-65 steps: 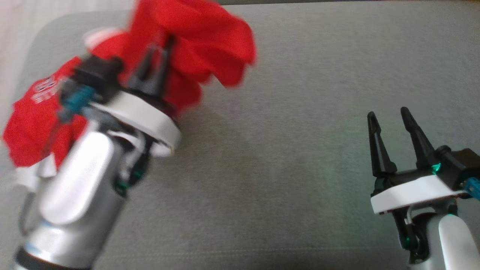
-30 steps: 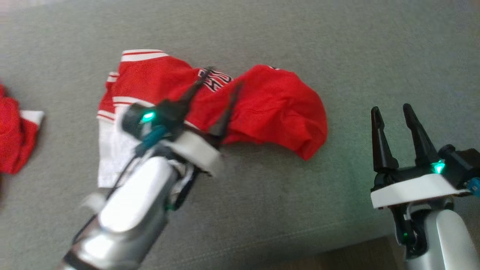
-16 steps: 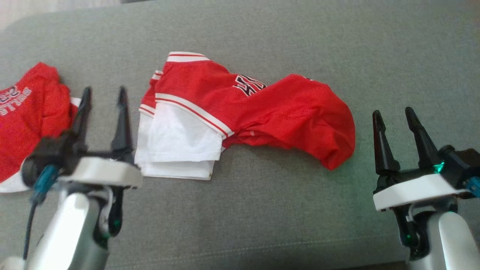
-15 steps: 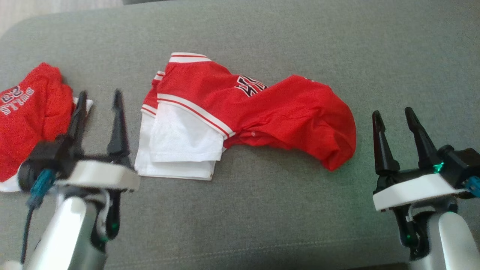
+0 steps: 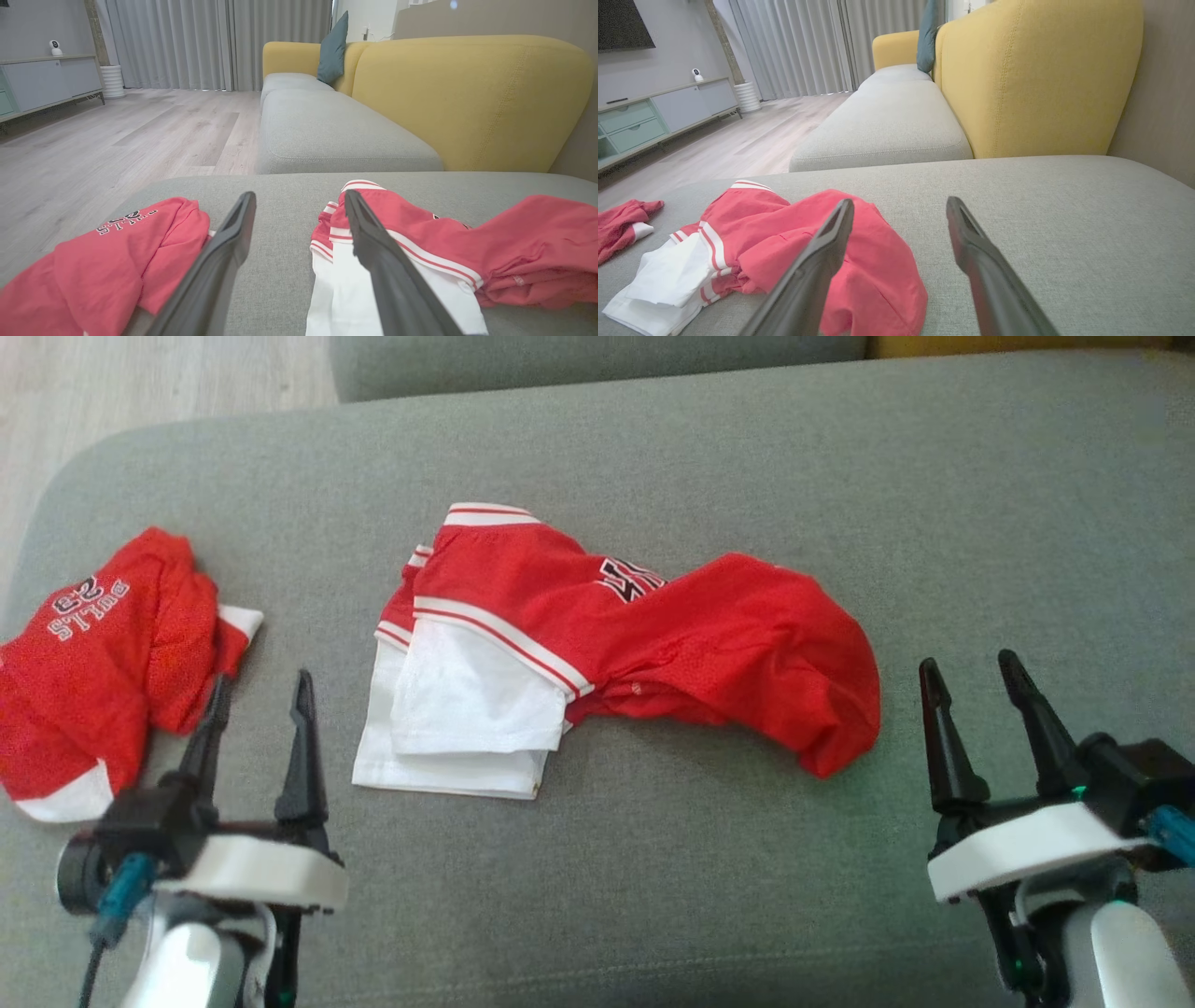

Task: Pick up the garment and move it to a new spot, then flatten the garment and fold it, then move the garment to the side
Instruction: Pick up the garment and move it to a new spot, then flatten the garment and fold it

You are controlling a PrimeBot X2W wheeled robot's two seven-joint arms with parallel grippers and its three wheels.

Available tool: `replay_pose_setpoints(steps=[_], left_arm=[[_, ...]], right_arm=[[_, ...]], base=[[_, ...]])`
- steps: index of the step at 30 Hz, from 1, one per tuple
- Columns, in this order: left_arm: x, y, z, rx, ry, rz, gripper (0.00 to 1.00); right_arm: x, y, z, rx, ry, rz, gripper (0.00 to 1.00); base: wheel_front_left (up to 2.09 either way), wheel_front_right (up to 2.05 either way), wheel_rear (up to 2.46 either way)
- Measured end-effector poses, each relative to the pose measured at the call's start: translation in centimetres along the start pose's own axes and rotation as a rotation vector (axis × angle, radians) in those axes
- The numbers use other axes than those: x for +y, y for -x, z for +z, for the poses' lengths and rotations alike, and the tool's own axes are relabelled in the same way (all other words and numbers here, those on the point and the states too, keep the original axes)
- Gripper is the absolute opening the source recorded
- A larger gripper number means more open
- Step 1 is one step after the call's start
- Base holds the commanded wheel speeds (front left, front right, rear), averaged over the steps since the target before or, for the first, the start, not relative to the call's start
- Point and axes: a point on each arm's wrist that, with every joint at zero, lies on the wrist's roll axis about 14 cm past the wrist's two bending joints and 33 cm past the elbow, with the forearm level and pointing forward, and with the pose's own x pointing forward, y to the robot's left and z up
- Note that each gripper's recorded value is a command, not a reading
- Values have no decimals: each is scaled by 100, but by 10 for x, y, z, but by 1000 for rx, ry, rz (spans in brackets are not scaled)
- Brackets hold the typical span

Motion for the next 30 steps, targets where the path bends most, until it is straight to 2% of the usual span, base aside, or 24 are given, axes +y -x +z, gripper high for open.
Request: replay_pose_setpoints(steps=[9,30], left_arm=[[-5,19,-5,22,-6,-14,100],[-7,20,-14,47,-18,-25,100]], right_arm=[[-1,18,-5,18,-5,-11,100],[1,16,-6,29,-4,-4,100]], base=[[0,0,0],[0,0,0]])
